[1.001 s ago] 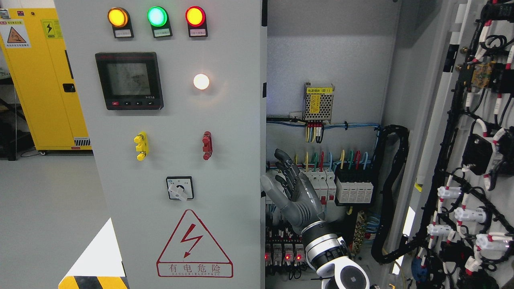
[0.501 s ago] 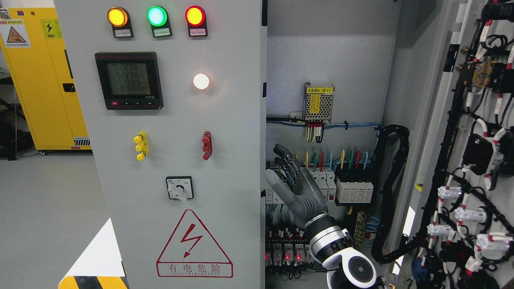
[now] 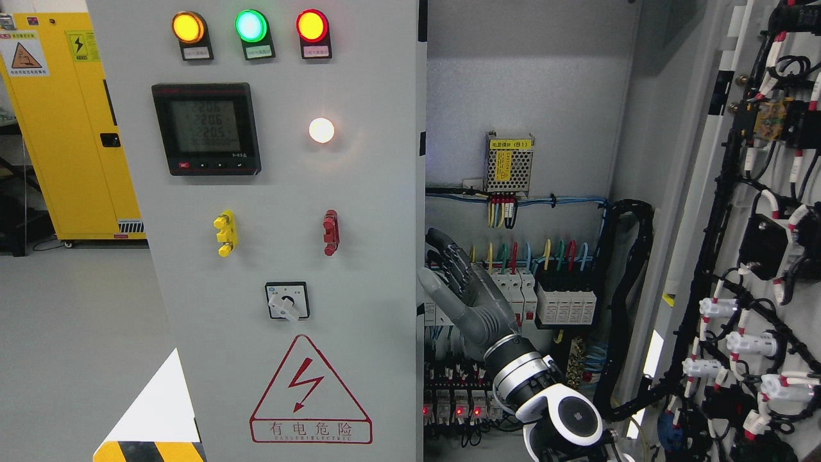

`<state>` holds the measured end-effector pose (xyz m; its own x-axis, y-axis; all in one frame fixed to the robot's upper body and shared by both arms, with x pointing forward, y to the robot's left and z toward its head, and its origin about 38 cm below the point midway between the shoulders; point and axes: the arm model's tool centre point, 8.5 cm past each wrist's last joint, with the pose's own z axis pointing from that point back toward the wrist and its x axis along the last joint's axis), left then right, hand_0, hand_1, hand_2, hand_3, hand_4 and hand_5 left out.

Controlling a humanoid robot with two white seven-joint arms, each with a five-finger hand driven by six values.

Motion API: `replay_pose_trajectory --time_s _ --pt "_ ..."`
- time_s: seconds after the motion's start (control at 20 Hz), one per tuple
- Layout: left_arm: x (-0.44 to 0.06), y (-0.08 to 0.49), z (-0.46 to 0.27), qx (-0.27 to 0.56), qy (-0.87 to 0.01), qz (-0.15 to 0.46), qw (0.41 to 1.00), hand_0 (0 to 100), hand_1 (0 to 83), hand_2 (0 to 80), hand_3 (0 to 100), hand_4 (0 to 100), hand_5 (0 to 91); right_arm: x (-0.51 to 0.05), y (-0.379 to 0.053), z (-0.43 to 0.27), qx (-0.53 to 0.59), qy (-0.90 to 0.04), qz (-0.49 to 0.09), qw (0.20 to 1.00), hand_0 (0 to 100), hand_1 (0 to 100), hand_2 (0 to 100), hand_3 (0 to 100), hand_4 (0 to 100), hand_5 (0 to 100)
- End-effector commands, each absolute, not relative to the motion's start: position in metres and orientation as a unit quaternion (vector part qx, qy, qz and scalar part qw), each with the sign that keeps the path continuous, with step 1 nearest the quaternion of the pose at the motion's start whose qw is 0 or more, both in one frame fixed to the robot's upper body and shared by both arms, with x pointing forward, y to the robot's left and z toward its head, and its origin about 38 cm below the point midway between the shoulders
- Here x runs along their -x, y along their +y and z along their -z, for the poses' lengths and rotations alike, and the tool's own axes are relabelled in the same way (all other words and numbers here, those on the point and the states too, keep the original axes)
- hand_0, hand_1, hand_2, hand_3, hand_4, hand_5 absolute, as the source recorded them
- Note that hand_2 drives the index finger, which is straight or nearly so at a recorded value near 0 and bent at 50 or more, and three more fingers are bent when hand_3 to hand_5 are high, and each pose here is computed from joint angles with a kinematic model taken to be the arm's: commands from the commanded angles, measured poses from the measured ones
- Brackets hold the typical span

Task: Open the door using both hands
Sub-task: 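Push the warning-sign door outward with the right hand, swinging it open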

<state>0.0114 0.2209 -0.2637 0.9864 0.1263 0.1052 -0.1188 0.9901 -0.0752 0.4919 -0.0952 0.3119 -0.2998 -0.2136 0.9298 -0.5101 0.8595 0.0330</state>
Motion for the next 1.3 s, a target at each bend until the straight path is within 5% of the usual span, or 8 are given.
replay_pose_trajectory --time_s 0.0,1.25 --pt "-0.017 0.22 0.263 0.035 -0.056 -0.061 0.996 12 55.6 0.0 0 0 0.0 -0.502 -0.098 -0.302 -0.251 -0.779 -0.117 0.562 0 50 4 0 0 0" --pt "-0.017 0.221 0.263 0.034 -0.056 -0.061 0.996 12 55.6 0.0 0 0 0.0 -0.501 -0.101 -0.323 -0.338 -0.761 -0.227 0.506 0 50 4 0 0 0"
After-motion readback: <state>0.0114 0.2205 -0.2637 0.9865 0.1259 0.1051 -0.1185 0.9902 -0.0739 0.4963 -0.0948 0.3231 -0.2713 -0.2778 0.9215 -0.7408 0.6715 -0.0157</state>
